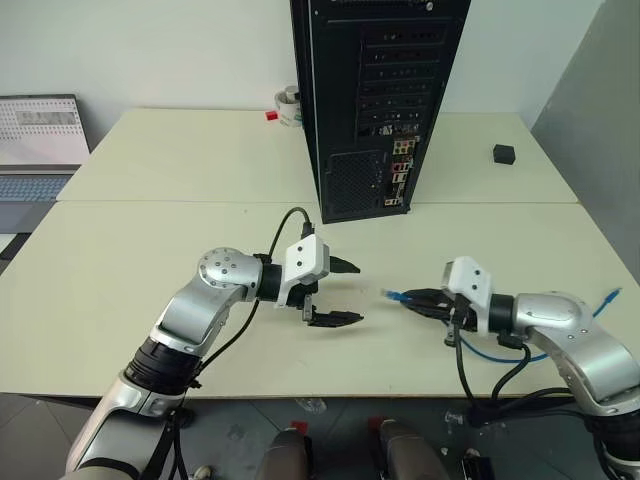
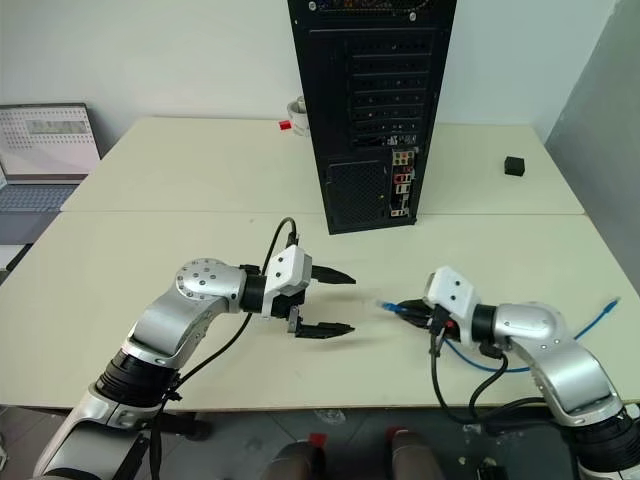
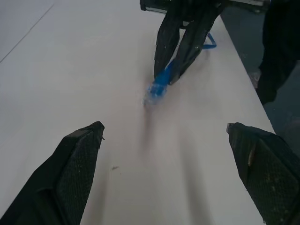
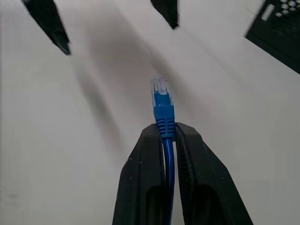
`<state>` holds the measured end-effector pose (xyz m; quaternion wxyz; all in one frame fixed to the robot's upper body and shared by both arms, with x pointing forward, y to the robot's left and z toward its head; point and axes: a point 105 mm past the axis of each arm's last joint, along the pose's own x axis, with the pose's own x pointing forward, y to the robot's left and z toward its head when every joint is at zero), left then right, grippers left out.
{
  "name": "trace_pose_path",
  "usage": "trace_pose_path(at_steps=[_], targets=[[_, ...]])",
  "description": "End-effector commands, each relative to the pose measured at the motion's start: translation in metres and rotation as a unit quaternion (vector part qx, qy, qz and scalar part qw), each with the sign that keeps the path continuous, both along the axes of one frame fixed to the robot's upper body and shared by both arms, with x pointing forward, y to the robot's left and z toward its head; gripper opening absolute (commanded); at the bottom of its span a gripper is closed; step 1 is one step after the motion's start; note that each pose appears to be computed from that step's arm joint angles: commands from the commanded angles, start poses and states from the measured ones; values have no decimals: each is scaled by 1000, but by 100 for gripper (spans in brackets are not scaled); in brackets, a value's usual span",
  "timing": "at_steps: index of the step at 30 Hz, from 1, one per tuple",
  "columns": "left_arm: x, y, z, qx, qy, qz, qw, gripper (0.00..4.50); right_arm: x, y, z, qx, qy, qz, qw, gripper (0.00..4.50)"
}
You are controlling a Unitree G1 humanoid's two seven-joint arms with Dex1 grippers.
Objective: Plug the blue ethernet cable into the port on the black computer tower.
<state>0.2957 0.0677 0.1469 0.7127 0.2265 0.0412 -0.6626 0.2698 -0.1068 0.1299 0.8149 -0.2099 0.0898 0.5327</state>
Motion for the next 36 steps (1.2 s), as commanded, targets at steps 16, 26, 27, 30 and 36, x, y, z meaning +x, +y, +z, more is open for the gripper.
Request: trace_pose_path(at_steps=[16,26,27,30,36], targets=[[0,2,-10,58,-26,-29,998,225,4,39,17,-10,-29,77,997,7],[2,1,-13,61,-27,-23,998,24,3,44,21,-17,-35,87,996,7],[2,2,-14,62,-25,-22,998,24,4,43,21,-20,-37,87,995,7],[2,4,-15,62,-23,-19,998,24,3,43,20,-23,-38,87,995,7],[2,4,-14,51,-27,-11,998,24,2,43,18,-24,-36,87,995,7]])
